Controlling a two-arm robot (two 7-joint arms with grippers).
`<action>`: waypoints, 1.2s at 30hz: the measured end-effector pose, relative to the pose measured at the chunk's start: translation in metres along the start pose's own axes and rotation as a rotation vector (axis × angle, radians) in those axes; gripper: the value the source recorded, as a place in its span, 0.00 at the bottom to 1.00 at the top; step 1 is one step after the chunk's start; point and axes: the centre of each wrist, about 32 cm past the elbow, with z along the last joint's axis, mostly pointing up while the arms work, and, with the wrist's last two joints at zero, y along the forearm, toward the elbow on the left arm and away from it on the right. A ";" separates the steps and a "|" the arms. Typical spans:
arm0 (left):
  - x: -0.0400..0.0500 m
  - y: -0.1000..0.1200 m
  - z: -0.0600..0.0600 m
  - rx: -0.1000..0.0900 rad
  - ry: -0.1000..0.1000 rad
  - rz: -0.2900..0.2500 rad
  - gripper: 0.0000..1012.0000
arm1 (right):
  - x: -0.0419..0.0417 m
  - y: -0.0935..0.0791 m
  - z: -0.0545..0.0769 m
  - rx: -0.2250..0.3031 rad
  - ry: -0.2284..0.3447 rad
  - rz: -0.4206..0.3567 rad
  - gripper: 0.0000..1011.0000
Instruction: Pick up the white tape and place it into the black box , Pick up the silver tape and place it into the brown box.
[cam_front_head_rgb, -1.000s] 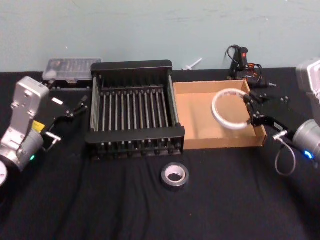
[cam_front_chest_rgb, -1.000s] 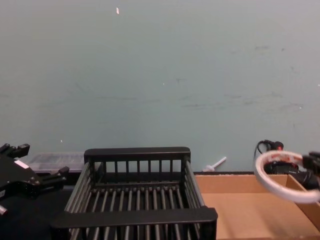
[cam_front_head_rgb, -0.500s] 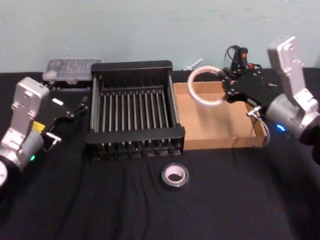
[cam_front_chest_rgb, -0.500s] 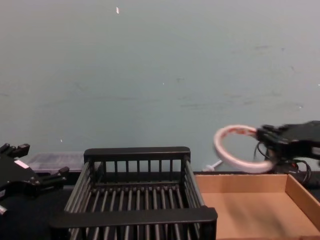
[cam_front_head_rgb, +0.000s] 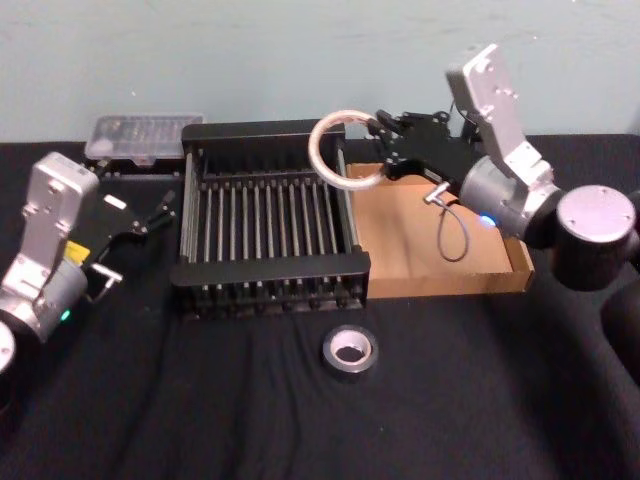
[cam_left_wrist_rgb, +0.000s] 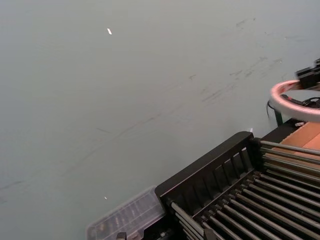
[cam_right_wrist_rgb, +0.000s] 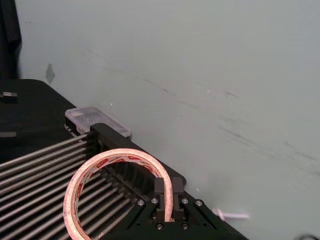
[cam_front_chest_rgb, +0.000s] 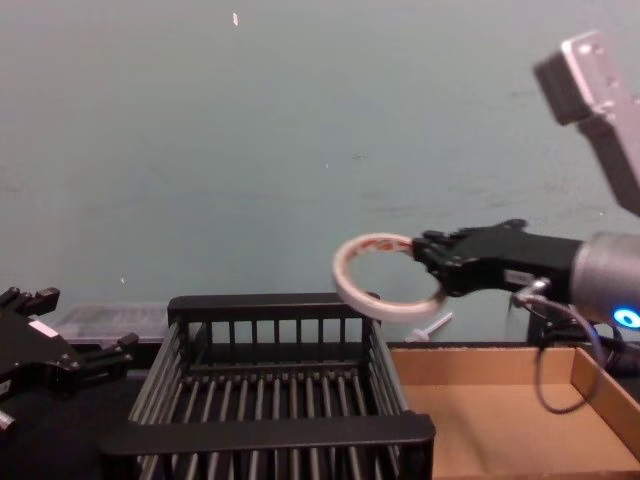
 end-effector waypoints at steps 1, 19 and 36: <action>0.0000 0.000 0.000 0.000 0.000 0.000 0.99 | -0.0064 0.023 0.000 0.006 -0.011 0.026 0.10; 0.0000 0.000 0.000 0.000 0.000 0.000 0.99 | -0.0261 0.052 -0.017 -0.041 -0.013 0.084 0.10; 0.0000 0.000 0.000 0.000 0.000 0.000 0.99 | -0.0262 0.052 -0.018 -0.043 -0.017 0.087 0.16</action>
